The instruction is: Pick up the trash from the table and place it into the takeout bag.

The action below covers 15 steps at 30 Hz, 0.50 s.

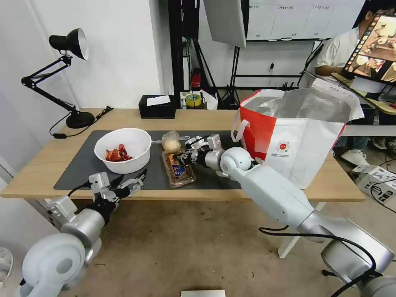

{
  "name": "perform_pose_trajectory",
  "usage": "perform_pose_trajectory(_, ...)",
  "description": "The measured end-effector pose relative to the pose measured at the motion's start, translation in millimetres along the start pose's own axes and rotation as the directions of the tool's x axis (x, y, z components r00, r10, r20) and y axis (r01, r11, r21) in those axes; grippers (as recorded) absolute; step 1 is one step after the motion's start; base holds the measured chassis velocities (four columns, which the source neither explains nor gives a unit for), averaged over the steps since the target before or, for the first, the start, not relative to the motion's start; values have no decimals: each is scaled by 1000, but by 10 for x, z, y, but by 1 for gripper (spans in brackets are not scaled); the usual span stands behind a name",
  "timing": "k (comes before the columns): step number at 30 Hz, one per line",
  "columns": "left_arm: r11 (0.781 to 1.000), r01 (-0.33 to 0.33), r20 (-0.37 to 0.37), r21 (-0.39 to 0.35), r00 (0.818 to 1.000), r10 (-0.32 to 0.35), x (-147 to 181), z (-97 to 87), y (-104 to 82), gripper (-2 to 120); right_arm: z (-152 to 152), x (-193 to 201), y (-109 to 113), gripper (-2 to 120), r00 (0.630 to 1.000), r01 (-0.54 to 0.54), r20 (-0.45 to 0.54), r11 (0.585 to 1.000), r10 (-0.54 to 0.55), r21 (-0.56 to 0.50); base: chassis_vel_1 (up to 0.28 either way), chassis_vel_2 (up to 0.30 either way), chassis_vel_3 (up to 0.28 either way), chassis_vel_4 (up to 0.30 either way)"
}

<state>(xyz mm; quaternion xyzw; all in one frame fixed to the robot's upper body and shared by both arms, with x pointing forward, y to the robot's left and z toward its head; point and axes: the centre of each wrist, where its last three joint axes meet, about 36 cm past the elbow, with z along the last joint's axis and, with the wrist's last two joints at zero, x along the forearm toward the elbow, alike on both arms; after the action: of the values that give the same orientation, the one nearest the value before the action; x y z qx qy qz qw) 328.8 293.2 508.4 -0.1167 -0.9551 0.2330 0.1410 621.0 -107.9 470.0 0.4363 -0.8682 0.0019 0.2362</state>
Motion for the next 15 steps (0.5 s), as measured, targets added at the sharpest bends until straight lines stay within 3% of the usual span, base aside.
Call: perform_pose_trajectory(15, 998, -9, -28, 64, 1000, 11, -222, 19, 11, 100, -1, 7, 20, 0, 1000, 5, 0, 1000, -5, 8, 0, 0, 0, 0)
